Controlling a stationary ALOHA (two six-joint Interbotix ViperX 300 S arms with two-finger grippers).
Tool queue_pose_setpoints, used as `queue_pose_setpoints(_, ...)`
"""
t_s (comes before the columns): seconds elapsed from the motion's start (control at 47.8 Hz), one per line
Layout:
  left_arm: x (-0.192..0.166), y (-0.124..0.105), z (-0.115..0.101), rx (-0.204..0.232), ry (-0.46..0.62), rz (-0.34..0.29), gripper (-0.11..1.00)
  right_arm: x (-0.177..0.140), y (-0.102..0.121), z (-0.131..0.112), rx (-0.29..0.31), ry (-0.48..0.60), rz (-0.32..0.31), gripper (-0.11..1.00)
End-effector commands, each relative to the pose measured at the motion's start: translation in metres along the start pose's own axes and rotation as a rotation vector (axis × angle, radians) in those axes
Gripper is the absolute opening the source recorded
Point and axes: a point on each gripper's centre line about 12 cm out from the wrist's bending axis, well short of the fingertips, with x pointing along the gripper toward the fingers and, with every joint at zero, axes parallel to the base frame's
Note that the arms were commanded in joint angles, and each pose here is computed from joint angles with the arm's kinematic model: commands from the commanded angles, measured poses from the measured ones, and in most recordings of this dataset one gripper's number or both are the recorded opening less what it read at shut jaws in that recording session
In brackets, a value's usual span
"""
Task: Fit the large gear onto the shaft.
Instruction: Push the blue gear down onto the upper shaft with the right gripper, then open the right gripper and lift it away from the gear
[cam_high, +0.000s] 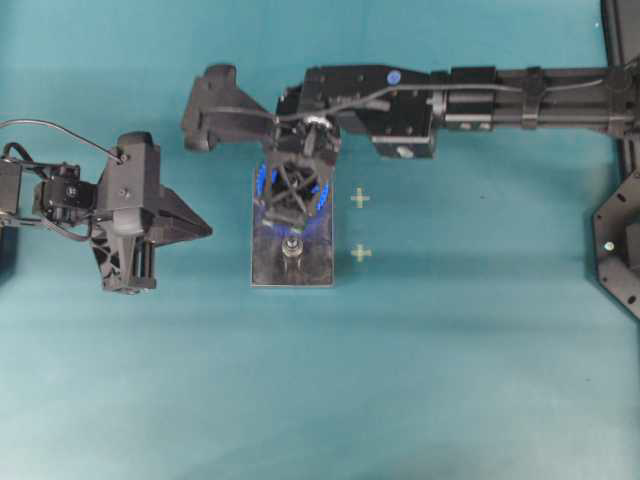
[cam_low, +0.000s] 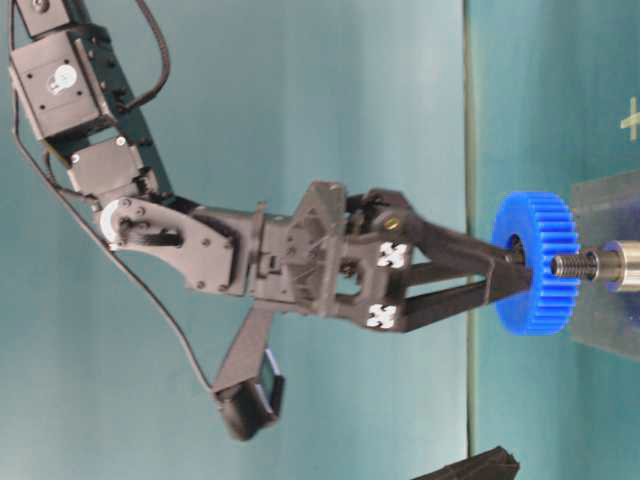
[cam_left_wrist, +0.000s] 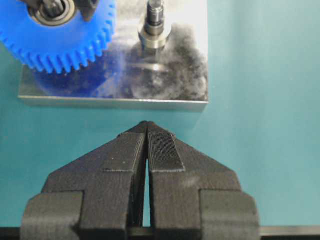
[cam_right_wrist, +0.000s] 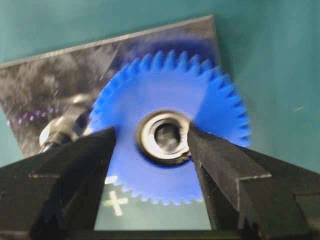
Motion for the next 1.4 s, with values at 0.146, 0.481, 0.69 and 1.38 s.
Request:
queue_pose_setpoints(0.146, -0.001, 0.0, 0.005, 0.002, -0.021, 0.0, 0.0, -0.034, -0.007, 0.009, 0.004, -0.081, -0.001, 0.71)
queue_pose_setpoints(0.481, -0.001, -0.001, 0.006, 0.001, -0.031, -0.002, 0.0, -0.034, -0.009, 0.006, 0.009, -0.074, 0.0, 0.71)
queue_pose_setpoints(0.69, -0.001, 0.0, 0.007, -0.002, -0.035, -0.001, 0.0, -0.028, -0.01, 0.006, 0.013, -0.066, 0.001, 0.71)
queue_pose_setpoints(1.38, -0.001, -0.001, 0.008, -0.019, -0.038, -0.002, 0.0, -0.011, -0.007, 0.004, 0.055, -0.032, 0.061, 0.7)
